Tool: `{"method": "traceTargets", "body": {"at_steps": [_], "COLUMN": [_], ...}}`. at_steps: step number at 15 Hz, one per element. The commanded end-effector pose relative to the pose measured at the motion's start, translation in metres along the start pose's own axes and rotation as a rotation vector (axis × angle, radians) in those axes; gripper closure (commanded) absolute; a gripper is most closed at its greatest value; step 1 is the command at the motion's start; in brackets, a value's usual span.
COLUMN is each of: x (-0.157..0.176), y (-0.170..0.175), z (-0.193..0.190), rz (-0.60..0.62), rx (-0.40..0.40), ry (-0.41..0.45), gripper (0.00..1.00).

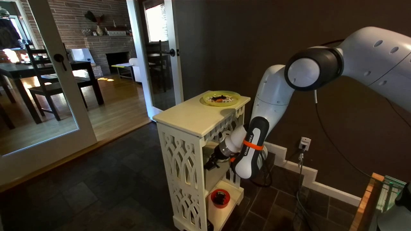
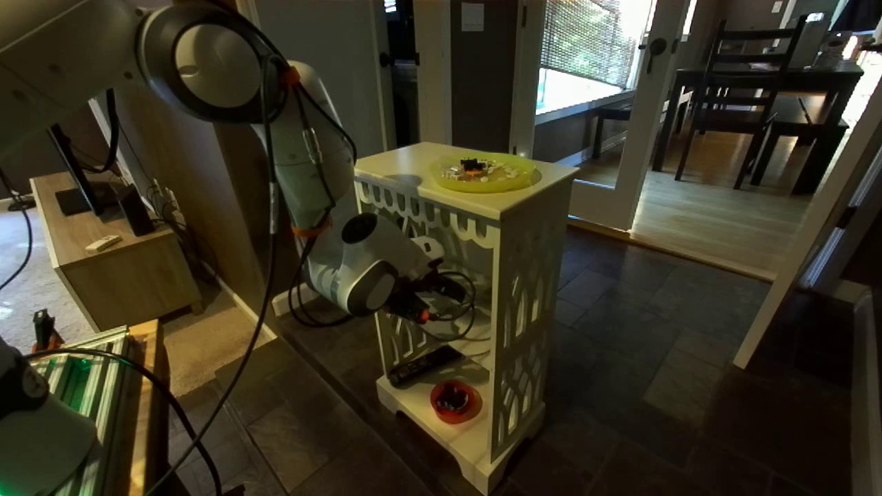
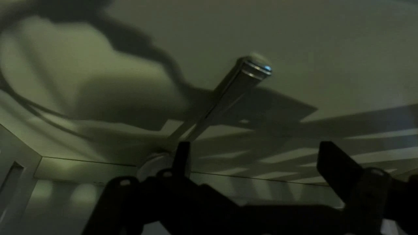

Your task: Remove the silver spoon from the middle shelf and put it on the top

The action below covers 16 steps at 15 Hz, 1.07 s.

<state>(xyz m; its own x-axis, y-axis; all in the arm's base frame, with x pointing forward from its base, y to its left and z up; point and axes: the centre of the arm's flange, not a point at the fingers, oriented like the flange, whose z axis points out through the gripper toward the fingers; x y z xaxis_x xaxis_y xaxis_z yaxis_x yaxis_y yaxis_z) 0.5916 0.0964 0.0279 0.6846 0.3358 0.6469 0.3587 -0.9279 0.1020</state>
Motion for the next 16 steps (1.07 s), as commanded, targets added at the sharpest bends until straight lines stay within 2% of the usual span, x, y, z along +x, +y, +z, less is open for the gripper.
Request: {"method": "traceTargets", "body": {"at_steps": [1, 4, 11, 12, 13, 14, 15, 16], "x": [0.006, 0.005, -0.001, -0.001, -0.001, -0.001, -0.001, -0.001], "y": [0.001, 0.004, 0.015, 0.017, 0.018, 0.018, 0.019, 0.020], "z": [-0.001, 0.002, 0.006, 0.007, 0.008, 0.010, 0.011, 0.012], "rz": [0.101, 0.185, 0.284, 0.297, 0.305, 0.313, 0.320, 0.325], "rx": [-0.034, -0.052, -0.105, -0.112, -0.117, -0.122, -0.123, -0.129], "ry": [0.031, 0.024, 0.027, 0.029, 0.031, 0.035, 0.034, 0.034], "gripper": [0.00, 0.00, 0.00, 0.05, 0.21, 0.30, 0.32, 0.40]}}
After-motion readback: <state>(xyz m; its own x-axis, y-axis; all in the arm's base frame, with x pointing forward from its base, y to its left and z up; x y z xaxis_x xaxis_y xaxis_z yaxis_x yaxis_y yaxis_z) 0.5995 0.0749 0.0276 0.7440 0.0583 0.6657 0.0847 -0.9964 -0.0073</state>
